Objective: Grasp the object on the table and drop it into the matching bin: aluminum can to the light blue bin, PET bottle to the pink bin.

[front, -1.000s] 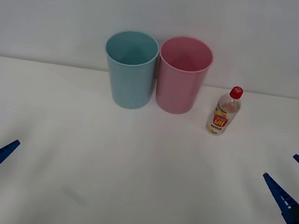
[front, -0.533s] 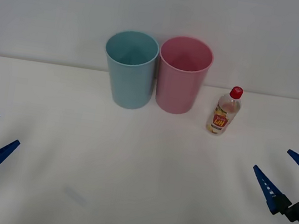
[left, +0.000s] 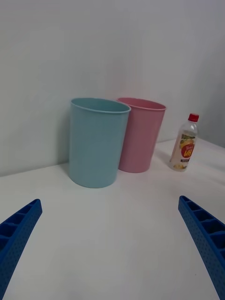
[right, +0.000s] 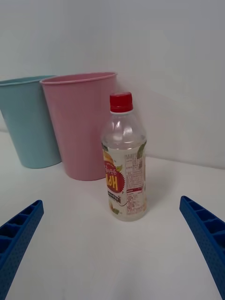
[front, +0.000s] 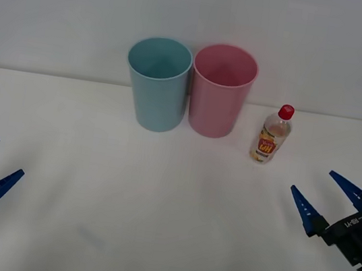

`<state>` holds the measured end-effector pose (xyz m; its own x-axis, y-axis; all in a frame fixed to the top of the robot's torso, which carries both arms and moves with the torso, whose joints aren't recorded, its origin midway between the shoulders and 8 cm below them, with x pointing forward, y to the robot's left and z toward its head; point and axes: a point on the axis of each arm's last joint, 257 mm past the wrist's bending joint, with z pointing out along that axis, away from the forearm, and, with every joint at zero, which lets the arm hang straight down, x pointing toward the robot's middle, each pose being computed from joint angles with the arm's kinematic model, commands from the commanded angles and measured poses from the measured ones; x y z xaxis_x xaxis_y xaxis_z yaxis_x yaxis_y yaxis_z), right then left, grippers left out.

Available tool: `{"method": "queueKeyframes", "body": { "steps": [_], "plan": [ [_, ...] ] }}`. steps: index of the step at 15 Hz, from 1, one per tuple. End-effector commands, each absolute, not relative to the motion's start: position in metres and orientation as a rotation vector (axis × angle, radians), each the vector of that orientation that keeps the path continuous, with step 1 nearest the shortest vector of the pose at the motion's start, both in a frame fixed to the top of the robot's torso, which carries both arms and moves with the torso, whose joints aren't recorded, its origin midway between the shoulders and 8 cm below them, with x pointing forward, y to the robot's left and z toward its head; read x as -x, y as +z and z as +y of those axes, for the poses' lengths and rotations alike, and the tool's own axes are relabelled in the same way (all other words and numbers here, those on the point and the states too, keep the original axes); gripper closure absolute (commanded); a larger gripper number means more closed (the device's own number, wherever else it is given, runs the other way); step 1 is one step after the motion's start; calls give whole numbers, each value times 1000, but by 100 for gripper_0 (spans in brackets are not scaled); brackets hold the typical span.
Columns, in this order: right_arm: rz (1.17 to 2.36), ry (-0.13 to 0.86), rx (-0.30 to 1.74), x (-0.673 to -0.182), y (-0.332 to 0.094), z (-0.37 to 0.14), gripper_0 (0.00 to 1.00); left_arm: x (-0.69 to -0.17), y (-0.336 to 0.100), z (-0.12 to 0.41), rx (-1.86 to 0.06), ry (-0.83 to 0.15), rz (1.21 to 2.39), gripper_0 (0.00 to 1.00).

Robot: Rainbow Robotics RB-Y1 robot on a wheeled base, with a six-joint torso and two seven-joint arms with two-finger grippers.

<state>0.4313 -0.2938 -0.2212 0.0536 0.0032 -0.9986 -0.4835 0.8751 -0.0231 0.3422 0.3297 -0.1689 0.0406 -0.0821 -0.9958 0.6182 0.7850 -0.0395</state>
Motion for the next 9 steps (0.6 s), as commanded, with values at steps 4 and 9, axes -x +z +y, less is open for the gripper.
{"method": "queueKeyframes", "body": {
  "steps": [4,9],
  "plan": [
    [1494,357,369,-477,-235,-283,0,-342,-169,330,-465,-567,1441,0],
    [1505,326,339,-514,-242,-269,0,-342,-169,330,-465,-567,1441,0]
  ]
}}
